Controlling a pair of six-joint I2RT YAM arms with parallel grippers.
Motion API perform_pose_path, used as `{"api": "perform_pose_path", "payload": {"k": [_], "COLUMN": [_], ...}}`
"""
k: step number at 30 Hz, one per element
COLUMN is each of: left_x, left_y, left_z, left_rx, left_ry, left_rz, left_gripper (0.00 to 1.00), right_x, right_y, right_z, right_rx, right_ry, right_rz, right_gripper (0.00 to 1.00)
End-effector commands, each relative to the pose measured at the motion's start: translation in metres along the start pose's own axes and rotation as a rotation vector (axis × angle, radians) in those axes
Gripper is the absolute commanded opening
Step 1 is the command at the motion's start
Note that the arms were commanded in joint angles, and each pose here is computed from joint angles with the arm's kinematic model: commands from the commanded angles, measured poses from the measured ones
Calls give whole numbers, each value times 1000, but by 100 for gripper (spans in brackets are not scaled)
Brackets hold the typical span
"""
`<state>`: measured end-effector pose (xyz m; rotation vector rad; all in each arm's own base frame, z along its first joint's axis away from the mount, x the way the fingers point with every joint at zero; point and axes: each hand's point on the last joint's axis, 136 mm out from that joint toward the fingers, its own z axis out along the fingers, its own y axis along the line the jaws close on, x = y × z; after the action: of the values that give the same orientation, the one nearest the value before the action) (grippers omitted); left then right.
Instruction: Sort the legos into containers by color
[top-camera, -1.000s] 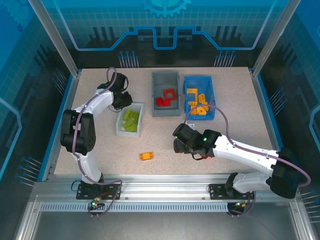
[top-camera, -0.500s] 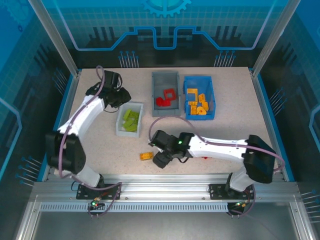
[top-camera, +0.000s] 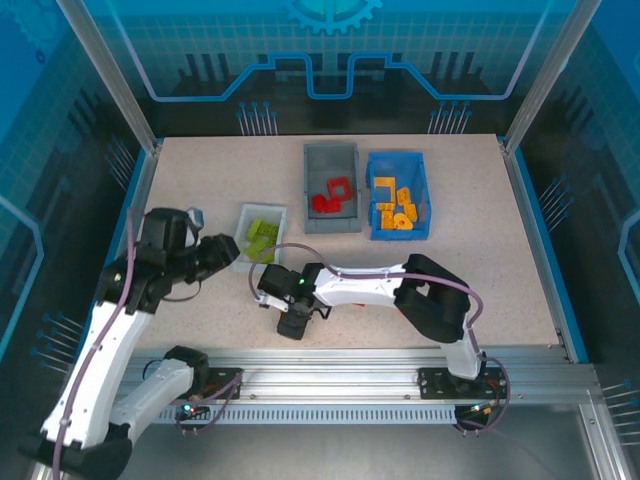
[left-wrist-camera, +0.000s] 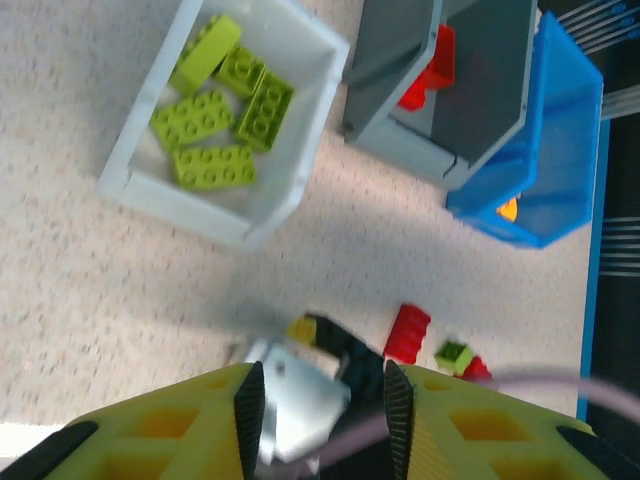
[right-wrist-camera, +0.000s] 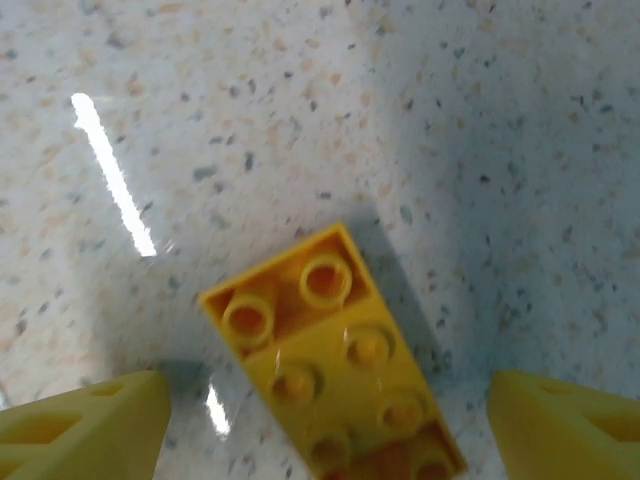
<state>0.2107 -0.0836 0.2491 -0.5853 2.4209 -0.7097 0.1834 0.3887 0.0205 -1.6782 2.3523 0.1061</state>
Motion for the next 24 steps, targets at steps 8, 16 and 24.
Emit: {"api": "perform_pose_path", "payload": {"k": [8, 16, 24], "left_x": [50, 56, 52], "left_y": [3, -24, -79], "left_z": [-9, 2, 18], "left_rx": [84, 237, 354], "left_ry": [172, 238, 256], "left_rz": [-82, -94, -9], "left_gripper": [40, 40, 41], "right_x": [4, -3, 50], "right_y": [-19, -37, -129], "right_z": [16, -28, -136], "right_rx": [8, 45, 240], "right_ry": [73, -59, -247], "right_rz": [89, 224, 604], "right_gripper": [54, 31, 26]}}
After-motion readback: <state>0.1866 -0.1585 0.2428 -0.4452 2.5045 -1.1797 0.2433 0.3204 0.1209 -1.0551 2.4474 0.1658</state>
